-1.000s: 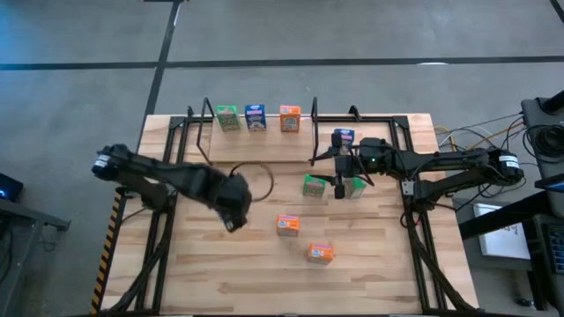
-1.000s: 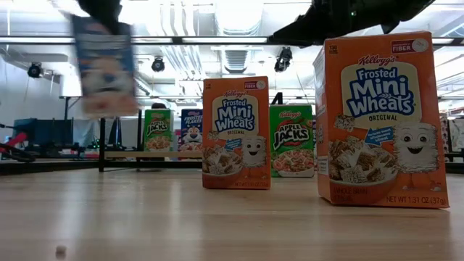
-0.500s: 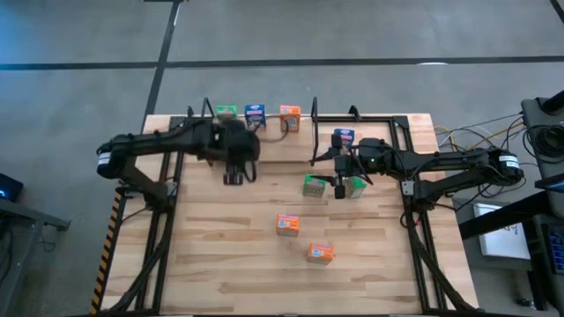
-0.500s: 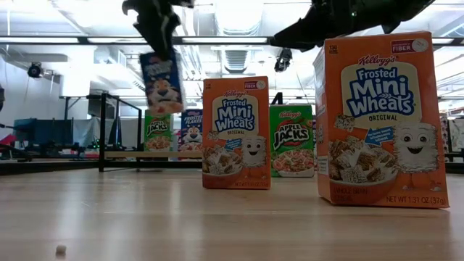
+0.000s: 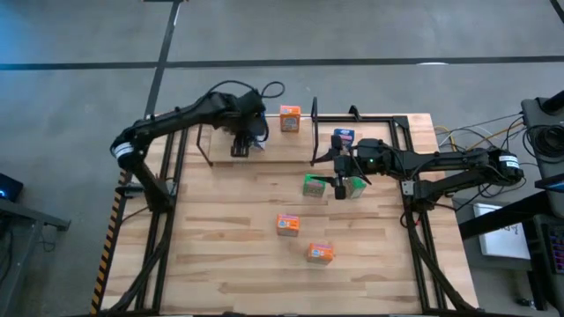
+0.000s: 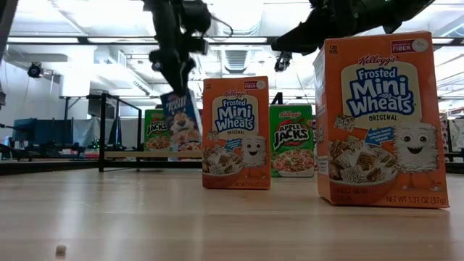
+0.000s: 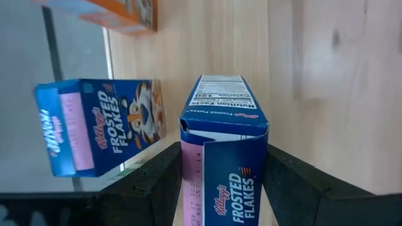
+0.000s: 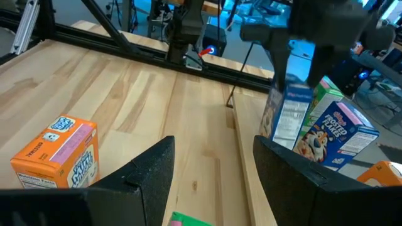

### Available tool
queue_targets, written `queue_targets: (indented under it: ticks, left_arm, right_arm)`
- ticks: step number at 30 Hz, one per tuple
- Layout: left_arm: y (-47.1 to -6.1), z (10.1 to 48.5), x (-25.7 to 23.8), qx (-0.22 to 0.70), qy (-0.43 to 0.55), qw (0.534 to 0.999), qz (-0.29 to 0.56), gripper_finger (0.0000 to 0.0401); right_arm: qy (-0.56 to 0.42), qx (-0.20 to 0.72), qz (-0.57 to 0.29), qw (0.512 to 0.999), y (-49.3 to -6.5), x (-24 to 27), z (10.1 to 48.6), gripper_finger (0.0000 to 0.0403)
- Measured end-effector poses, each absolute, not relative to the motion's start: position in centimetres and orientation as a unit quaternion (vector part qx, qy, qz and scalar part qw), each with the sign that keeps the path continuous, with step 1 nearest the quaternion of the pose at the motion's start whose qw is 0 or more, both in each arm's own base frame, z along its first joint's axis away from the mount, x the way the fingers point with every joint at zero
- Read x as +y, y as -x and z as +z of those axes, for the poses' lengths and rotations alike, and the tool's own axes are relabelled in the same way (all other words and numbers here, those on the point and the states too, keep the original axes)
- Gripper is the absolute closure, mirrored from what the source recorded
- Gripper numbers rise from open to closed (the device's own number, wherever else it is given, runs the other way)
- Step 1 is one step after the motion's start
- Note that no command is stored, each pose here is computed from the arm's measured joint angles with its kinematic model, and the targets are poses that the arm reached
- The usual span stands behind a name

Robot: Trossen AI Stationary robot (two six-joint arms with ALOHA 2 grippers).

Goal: Stack cereal on shelf
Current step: Put the bottom blue cereal box on the shelf aligned with the other blue cereal box

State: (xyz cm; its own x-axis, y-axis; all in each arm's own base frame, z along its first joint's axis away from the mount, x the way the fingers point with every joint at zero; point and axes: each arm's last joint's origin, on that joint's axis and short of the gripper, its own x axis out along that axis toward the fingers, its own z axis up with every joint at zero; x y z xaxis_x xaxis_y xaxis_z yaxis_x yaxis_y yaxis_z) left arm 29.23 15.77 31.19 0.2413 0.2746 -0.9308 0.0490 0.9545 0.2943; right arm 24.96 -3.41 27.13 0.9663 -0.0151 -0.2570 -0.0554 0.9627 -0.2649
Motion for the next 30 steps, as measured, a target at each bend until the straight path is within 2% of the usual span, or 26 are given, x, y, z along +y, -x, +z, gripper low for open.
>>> queue_targets:
  ticks: [10, 30]
  left_arm:
    - [-31.0, 28.6, 17.6, 0.638, -0.145, 0.755, 0.042, 0.0216]
    - [-31.2, 29.5, 19.1, 0.638, -0.133, 0.756, 0.059, 0.0216]
  right_arm:
    - [0.136, 0.13, 0.01, 0.982, -25.0, -3.4, 27.1, 0.0197]
    - [0.136, 0.132, 0.01, 0.982, -24.9, -3.4, 27.1, 0.0197]
